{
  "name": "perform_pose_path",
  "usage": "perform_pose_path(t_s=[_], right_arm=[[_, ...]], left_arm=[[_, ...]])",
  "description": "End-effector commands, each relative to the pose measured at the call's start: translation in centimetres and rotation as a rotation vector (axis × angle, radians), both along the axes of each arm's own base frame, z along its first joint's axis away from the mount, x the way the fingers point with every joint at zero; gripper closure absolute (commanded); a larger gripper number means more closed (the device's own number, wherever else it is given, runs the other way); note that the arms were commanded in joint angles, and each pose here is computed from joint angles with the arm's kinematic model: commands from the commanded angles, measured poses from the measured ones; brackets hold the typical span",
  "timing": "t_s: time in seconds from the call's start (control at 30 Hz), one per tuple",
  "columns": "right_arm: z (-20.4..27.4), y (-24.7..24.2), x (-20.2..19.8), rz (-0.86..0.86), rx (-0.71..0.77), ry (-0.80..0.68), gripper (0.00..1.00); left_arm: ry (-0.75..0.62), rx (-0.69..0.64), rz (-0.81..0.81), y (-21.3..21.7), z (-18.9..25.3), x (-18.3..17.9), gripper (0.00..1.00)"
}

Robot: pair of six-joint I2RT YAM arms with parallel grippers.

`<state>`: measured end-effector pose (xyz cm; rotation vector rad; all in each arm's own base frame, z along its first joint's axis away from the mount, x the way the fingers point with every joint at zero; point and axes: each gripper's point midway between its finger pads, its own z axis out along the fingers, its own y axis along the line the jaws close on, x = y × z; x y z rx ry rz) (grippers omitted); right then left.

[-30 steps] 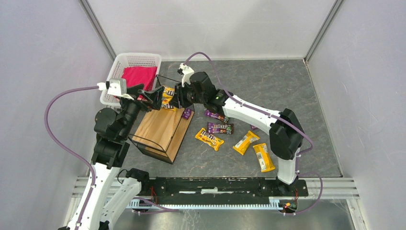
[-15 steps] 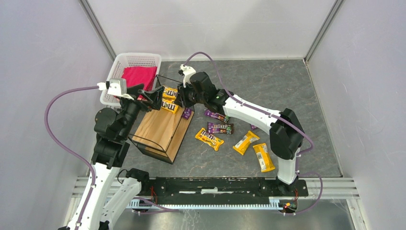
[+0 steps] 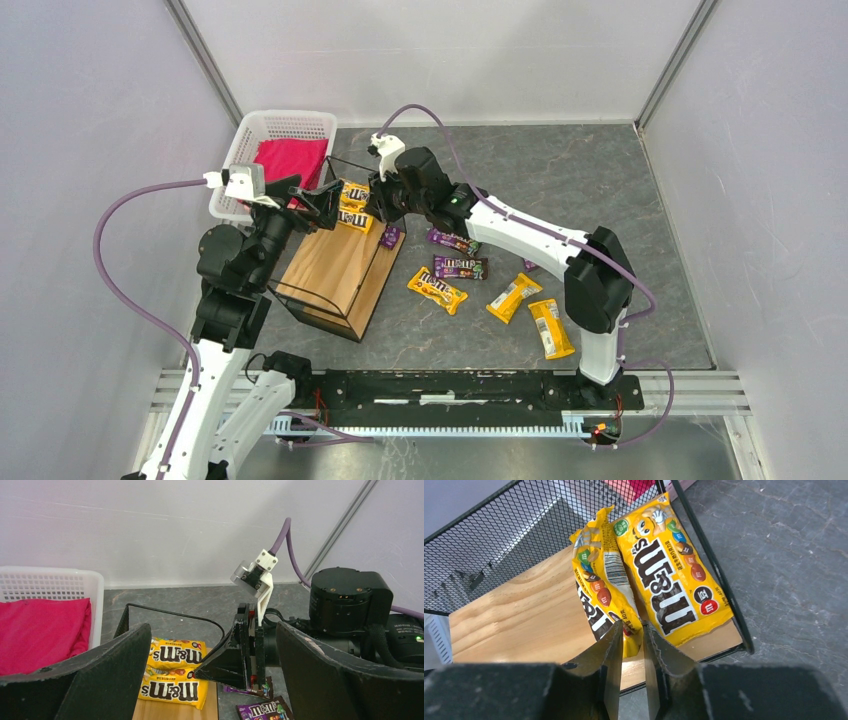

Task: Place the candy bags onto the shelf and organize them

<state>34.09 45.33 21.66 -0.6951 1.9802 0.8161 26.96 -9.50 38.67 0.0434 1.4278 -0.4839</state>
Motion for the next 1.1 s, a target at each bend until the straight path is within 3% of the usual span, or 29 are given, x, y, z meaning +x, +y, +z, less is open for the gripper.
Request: perform_pose_path(t_s=[0.0, 0.13, 0.37, 0.7, 0.83, 0.97, 1.07], right_arm=[[4.7, -0.1, 1.1, -0.019, 0.032, -0.101, 0.71], [6.2, -1.0, 0.5, -0.004, 0.012, -0.127, 0.53], [7.9, -5.5, -1.0, -0.056, -0.062, -0.189, 0.44], [-0.6, -16.3, -5.4, -0.187, -0.282, -0.177, 0.3], [0.6, -12.9, -6.9, -0.081, -0.101, -0.133, 0.31], [5.9, -6.8, -7.3, 0.065, 0.19, -0.16, 0.31], [8.3, -2.7, -6.8, 0.1, 0.285, -0.163, 0.34]], left_arm=[[-0.051, 0.047, 0.007, 0.2, 0.8, 0.1, 0.0], [-0.049, 0.045, 0.003, 0.1, 0.8, 0.2, 0.0], [-0.046, 0.045, 0.001, 0.1, 0.7, 0.2, 0.0], [-0.045, 0.037, -0.003, 0.0, 0.8, 0.1, 0.0], [-0.041, 0.038, -0.009, -0.1, 0.8, 0.2, 0.0], [-0.034, 0.04, 0.003, 0.1, 0.6, 0.4, 0.0], [-0.031, 0.045, 0.02, 0.4, 0.4, 0.5, 0.0]])
